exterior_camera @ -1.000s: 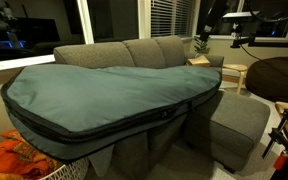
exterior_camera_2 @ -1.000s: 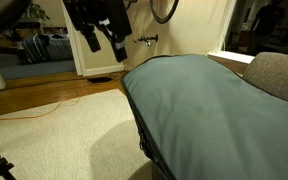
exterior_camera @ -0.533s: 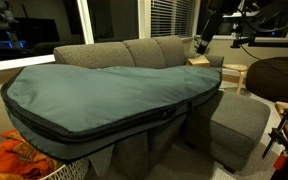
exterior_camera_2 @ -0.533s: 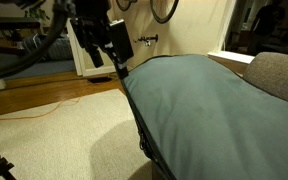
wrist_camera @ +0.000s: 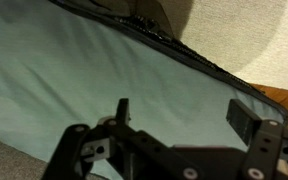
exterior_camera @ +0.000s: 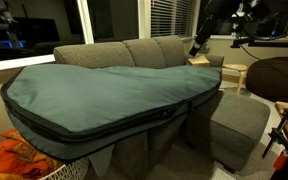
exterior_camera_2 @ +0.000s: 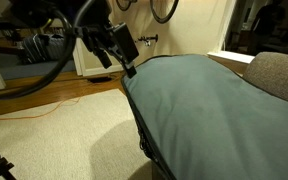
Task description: Open the zip to the left
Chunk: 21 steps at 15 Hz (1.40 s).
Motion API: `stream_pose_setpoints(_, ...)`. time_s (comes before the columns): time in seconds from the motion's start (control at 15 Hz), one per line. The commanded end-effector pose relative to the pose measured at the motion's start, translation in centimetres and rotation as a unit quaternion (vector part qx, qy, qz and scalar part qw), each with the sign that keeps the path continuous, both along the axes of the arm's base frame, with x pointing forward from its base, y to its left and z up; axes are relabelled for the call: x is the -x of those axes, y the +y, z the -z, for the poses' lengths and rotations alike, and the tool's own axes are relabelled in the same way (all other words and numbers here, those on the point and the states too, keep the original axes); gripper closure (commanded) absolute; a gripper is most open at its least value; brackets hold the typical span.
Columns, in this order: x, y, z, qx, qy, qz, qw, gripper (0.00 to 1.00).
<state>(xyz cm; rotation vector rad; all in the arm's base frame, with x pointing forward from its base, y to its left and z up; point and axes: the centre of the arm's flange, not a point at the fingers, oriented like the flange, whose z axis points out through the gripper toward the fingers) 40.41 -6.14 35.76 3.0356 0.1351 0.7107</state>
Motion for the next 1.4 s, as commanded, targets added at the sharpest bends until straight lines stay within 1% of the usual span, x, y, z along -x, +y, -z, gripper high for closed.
stream_pose_setpoints(0.0,0.9,0.4,2.1,-0.004,-0.017,0.011,0.9998,0.0)
stream_pose_setpoints(0.6,0.3,-0.5,4.7,-0.005,0.0,0.029,0.9996,0.0)
stream_pose_setpoints(0.87,0.4,-0.6,5.7,-0.011,0.014,0.035,0.9992,0.0)
stream_pose_setpoints(1.33,0.0,-0.8,6.5,-0.017,-0.008,0.035,0.9992,0.0)
